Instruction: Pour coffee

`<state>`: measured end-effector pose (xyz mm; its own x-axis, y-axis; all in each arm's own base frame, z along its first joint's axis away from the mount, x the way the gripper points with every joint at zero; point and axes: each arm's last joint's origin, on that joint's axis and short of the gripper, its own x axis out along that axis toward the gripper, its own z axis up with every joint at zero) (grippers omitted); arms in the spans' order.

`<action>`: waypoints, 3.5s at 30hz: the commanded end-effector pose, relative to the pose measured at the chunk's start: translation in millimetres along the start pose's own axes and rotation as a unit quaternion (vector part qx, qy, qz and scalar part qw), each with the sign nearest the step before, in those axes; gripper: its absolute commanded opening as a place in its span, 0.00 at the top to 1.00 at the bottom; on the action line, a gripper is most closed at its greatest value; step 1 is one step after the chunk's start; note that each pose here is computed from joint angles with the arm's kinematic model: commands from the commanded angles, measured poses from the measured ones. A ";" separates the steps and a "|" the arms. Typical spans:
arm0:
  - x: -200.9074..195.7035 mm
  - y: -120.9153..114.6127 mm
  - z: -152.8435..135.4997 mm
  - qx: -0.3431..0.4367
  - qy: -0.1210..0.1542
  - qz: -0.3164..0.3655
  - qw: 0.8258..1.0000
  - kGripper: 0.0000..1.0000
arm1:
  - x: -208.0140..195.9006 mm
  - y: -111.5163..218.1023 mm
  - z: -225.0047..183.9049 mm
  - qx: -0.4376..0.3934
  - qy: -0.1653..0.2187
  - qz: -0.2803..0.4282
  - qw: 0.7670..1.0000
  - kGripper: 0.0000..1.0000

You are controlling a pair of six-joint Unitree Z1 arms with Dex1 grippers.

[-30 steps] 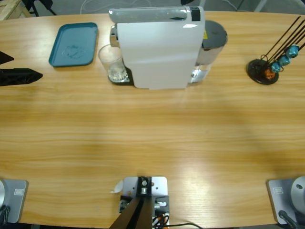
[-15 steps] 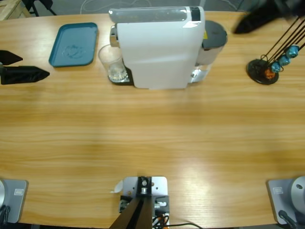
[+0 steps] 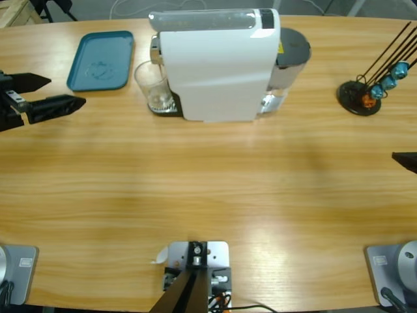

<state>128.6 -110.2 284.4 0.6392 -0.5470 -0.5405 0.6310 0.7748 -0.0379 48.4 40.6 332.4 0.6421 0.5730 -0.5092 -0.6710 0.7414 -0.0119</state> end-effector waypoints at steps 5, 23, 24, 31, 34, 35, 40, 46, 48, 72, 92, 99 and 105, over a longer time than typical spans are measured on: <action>-11.9 -0.7 -36.3 0.010 -0.010 -0.023 1.000 0.00 | -4.1 2.7 -17.6 0.001 -0.017 0.011 1.000 0.00; -14.6 -1.1 -40.4 0.010 -0.015 -0.025 1.000 0.00 | 22.0 0.6 -2.1 0.002 0.041 0.022 0.999 0.00; -14.2 -1.2 -40.4 0.010 -0.015 -0.025 1.000 0.00 | 20.5 0.7 -2.8 0.002 0.037 0.021 0.999 0.00; -14.0 -1.0 -40.9 0.010 -0.014 -0.024 1.000 0.00 | 27.8 -0.3 0.4 0.002 0.049 0.019 0.999 0.00; -13.7 -1.1 -40.9 0.010 -0.014 -0.024 1.000 0.00 | 27.1 -0.1 0.0 0.002 0.047 0.020 0.999 0.00; -13.7 -1.1 -40.9 0.010 -0.014 -0.025 1.000 0.00 | 27.1 -0.2 0.0 0.002 0.047 0.020 0.999 0.00; -13.5 -1.1 -40.5 0.010 -0.017 -0.025 0.999 0.00 | 20.2 1.3 -15.1 0.007 0.013 0.019 1.000 0.00; -9.2 -1.4 -40.2 0.011 -0.013 -0.026 1.000 0.00 | 12.1 2.5 -24.1 0.010 -0.018 0.018 1.000 0.00; -8.4 -1.5 -40.0 0.010 -0.012 -0.027 1.000 0.00 | 18.5 2.1 -21.0 0.009 -0.002 0.020 1.000 0.00; -2.8 -3.0 -36.7 0.026 -0.012 -0.041 0.999 0.01 | 43.9 -3.3 -4.1 0.000 0.056 0.007 0.998 0.00; -2.7 0.0 -14.3 0.026 0.077 0.002 0.997 0.04 | 42.4 -3.3 -6.1 -0.001 0.051 0.005 0.999 0.00; -7.4 0.2 -20.3 0.025 0.049 0.002 0.998 0.04 | 43.8 -3.3 -5.9 -0.001 0.054 0.005 0.999 0.00; -13.8 -1.7 -25.3 0.033 0.014 -0.014 0.999 0.04 | 44.8 -3.4 -6.1 -0.001 0.056 0.005 0.998 0.00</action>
<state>118.3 -102.2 279.9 0.6034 -0.5273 -0.5983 0.6512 0.7588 -0.0120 73.5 60.1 314.6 0.6012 0.5617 -0.5684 -0.6797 0.7335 0.0060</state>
